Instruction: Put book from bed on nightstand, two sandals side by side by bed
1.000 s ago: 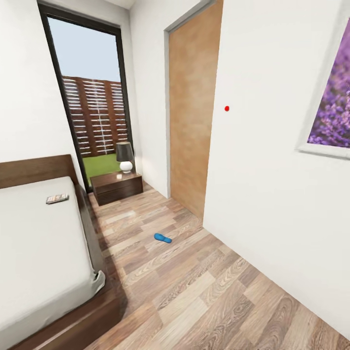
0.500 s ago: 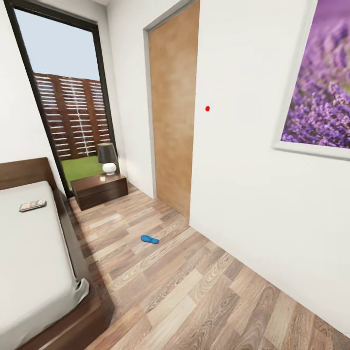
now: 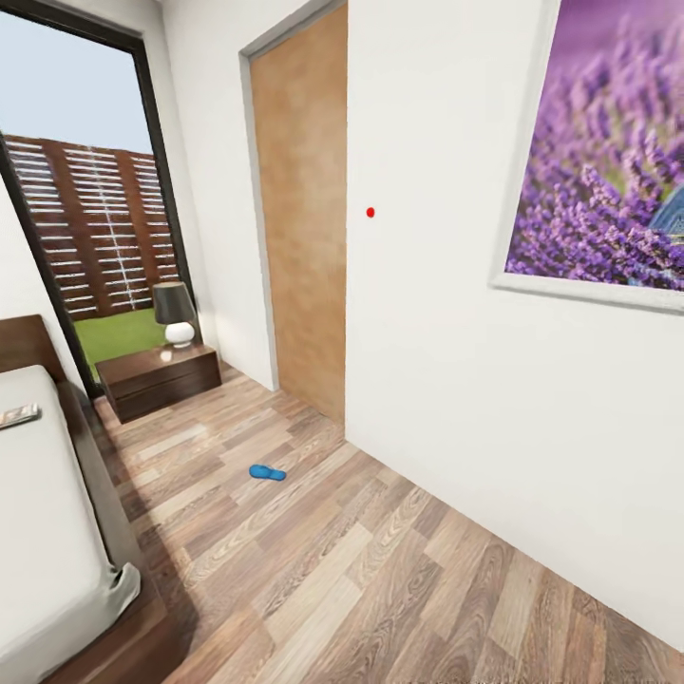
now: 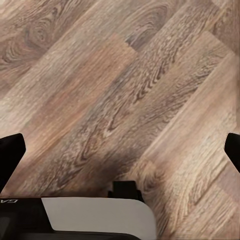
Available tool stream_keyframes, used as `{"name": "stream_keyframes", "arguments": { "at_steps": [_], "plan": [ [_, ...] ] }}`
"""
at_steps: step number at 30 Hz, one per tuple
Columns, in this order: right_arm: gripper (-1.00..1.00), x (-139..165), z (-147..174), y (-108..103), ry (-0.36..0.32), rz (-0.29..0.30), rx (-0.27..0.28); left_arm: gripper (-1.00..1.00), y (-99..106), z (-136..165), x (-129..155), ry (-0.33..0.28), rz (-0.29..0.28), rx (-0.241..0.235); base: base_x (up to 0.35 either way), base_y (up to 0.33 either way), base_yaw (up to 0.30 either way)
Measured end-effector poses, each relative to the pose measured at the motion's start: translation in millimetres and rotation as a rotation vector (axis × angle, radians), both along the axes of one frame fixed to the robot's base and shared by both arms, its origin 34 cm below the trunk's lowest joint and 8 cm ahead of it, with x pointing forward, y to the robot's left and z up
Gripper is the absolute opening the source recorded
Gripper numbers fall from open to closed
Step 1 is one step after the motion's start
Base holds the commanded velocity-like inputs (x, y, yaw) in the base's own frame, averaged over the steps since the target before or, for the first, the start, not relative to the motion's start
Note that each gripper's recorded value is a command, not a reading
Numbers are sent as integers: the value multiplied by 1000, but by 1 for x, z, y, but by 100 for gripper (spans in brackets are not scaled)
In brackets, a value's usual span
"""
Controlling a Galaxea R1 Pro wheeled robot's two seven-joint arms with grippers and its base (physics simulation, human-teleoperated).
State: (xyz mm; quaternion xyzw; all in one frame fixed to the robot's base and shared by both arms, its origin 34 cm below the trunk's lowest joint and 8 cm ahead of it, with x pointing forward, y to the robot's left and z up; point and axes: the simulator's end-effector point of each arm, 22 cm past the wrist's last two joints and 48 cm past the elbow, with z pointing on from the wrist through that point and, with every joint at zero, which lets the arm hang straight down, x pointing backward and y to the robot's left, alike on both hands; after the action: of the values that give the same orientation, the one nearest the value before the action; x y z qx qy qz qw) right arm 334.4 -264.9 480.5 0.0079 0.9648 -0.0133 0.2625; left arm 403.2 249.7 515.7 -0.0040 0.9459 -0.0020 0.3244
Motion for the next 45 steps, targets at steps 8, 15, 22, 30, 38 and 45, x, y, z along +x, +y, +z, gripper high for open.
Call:
{"name": "stream_keyframes", "arguments": {
  "at_steps": [8,15,22,30,38,45],
  "plan": [
    [100,0,0,0,0,0,0,100,0,0,0,0,0,0,0,0,-213],
    [100,0,0,0,0,0,0,100,0,0,0,1,0,0,0,0,-214],
    [100,0,0,0,0,0,0,100,0,0,0,1,0,1,0,0,-217],
    [100,0,0,0,0,0,0,100,1,0,0,1,0,1,0,0,-218],
    [100,0,0,0,-1,0,0,100,0,0,0,1,0,0,0,0,-218],
    [100,0,0,0,-1,0,0,100,0,0,0,1,0,0,0,0,-218]
  ]
}}
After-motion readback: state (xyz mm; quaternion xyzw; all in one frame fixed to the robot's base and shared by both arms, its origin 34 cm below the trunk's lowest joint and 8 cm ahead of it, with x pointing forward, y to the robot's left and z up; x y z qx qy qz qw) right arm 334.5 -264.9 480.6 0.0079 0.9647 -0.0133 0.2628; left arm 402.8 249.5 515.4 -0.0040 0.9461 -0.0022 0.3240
